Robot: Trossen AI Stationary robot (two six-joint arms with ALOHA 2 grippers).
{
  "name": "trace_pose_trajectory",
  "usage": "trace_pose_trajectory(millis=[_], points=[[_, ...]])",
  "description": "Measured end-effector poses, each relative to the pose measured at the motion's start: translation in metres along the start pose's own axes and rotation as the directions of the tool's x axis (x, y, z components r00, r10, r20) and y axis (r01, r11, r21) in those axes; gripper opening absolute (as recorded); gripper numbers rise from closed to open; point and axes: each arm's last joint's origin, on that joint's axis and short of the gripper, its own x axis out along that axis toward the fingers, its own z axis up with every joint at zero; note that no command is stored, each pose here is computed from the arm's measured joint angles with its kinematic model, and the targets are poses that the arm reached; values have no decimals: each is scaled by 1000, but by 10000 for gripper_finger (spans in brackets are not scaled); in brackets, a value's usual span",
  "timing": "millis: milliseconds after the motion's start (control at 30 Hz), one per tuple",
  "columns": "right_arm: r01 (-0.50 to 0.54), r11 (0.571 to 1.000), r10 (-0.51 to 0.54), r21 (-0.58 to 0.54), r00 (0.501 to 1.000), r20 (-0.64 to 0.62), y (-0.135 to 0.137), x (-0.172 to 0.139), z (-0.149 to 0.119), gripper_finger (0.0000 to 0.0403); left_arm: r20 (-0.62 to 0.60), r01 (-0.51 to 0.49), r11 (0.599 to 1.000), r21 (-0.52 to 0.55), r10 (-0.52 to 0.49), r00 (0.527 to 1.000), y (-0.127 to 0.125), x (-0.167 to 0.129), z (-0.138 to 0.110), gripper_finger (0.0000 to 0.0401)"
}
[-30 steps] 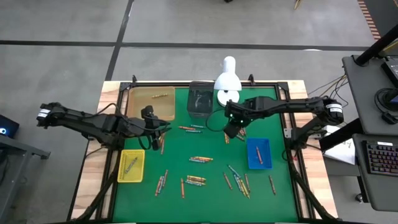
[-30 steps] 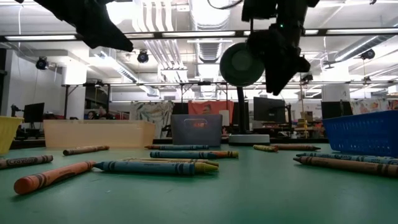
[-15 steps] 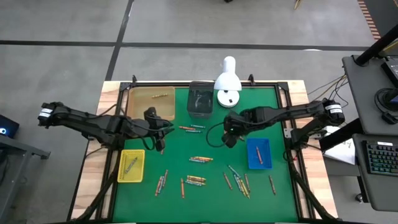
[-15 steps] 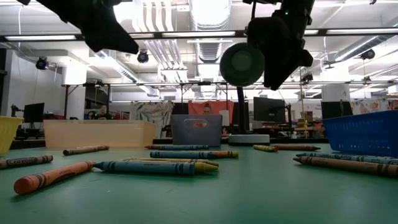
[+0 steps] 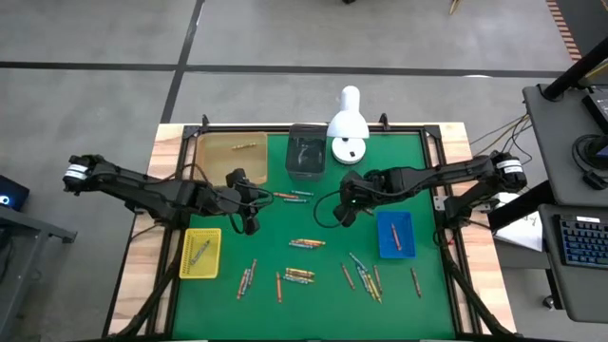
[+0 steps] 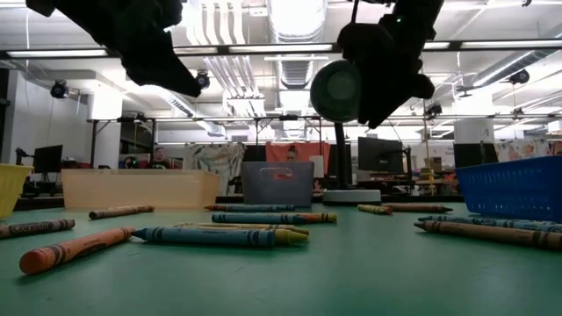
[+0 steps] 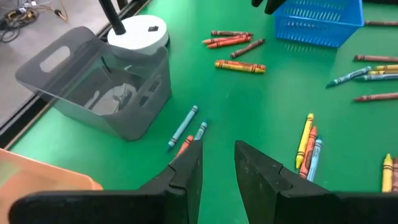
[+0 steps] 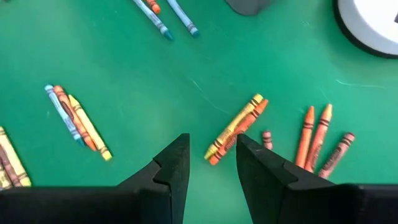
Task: Sort crayons
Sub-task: Put the blue crayon into the yellow bin
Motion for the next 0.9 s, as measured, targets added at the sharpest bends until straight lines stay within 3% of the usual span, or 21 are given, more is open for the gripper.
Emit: trace_pose_trajectory(millis=[300, 433, 900], points=[[42, 995, -46, -86, 998, -46, 4, 24, -2, 118, -60, -12, 998, 55, 15, 998, -12, 28, -9, 76], [47, 990, -57, -136, 996, -69, 5, 31, -4, 118, -78, 30, 993, 111, -21, 997, -19, 42, -13, 77], [11, 980, -20, -198, 999, -41, 6, 13, -5, 118, -73, 51, 946, 321, -29, 997, -31, 80, -24, 112]])
